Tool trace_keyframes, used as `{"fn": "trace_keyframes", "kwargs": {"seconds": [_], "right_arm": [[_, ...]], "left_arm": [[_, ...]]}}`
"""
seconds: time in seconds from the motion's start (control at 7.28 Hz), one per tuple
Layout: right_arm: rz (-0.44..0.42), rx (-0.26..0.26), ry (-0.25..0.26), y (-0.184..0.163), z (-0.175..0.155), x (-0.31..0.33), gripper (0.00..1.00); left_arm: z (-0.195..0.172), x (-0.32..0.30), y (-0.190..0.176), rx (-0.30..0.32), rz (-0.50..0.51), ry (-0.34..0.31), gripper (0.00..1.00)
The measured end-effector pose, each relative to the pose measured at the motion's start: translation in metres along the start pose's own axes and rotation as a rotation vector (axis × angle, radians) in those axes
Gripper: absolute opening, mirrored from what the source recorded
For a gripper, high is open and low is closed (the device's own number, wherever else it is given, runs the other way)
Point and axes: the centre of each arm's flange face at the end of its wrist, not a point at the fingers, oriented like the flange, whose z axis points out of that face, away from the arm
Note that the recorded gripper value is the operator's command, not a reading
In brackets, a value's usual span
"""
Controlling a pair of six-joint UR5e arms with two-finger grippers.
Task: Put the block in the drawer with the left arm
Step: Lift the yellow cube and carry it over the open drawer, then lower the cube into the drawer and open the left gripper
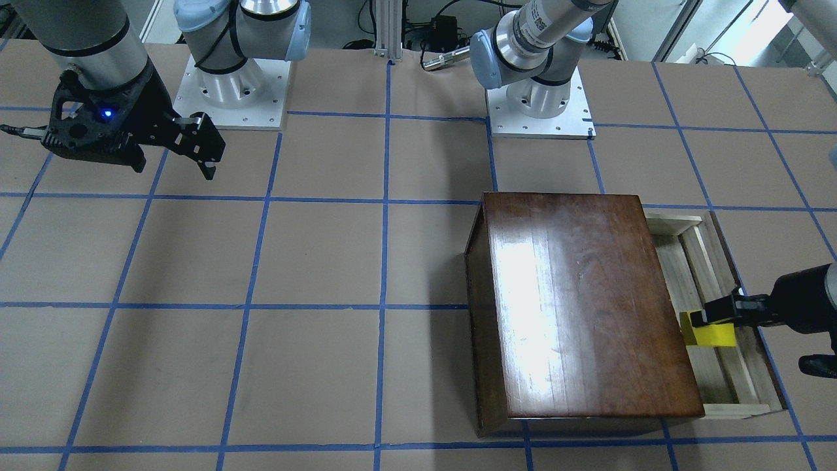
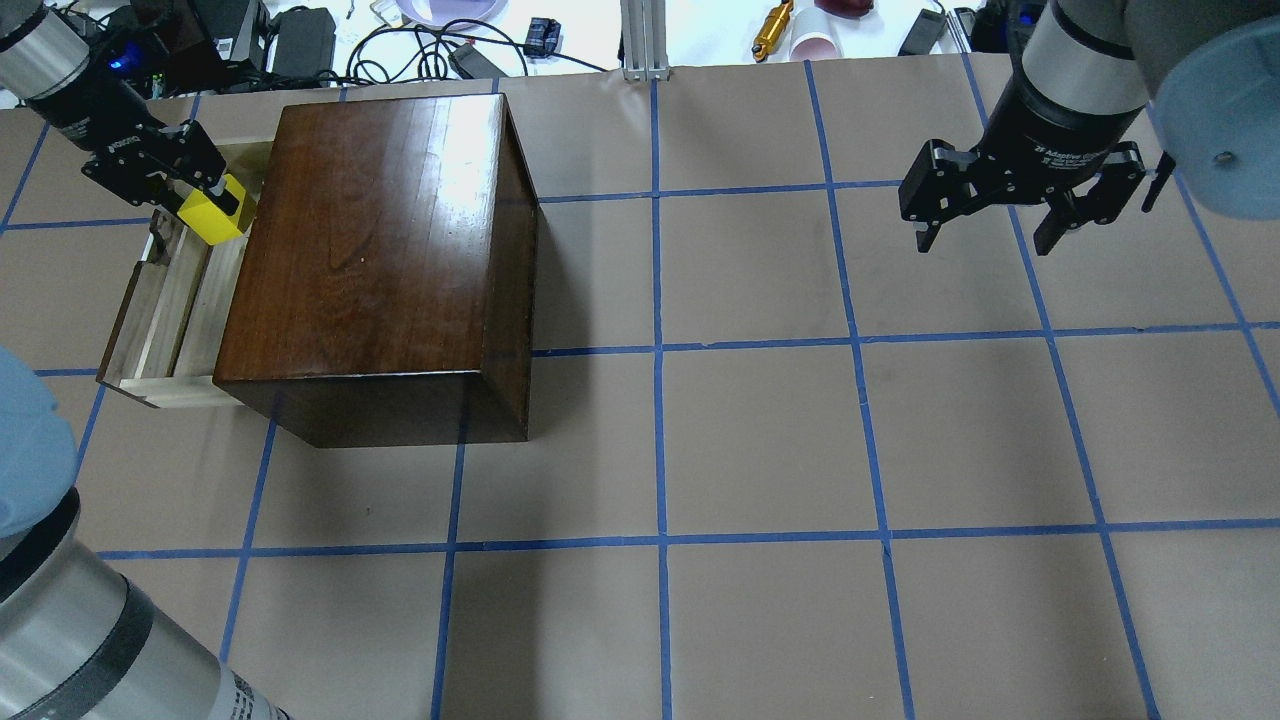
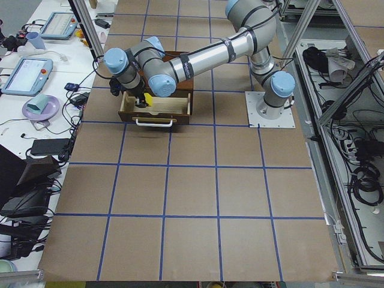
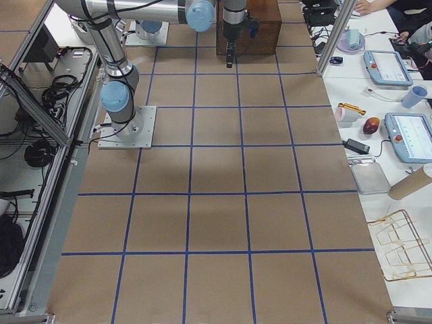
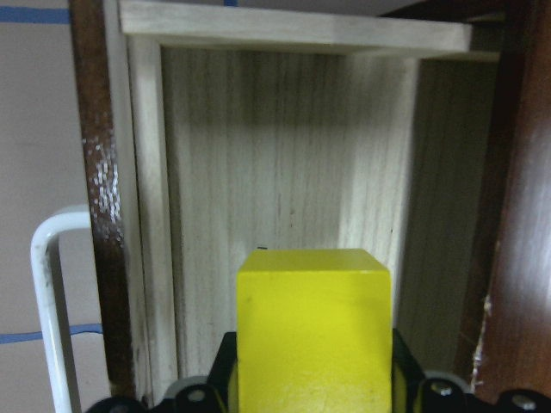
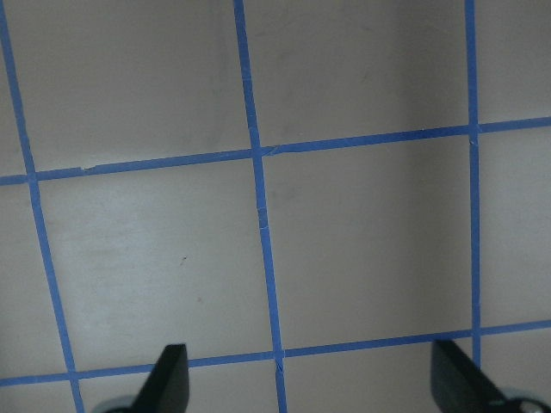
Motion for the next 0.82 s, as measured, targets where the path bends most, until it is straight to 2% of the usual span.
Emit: {"fn": "trace_keyframes", "kwargs": {"seconds": [0.14,0.41,0.69,0.82], "right_arm": [[0.000,0.000,0.000,0.000,0.000,0.000,1.00],[0.000,0.000,0.000,0.000,0.000,0.000,1.00],[0.000,0.000,0.000,0.000,0.000,0.000,1.00],[0.000,0.000,0.000,0.000,0.000,0.000,1.00]], "left_arm": [[0.010,-0.003,0.000,0.005,0.001,-0.002,1.00],[0.012,-0.003,0.005,0.011,-0.004,-0.006,1.00],[0.001,0.007,0.019,-0.033,-0.026,0.011,1.00],[-0.015,0.016,0.024,-0.035,-0.036,-0.012,1.00]]}}
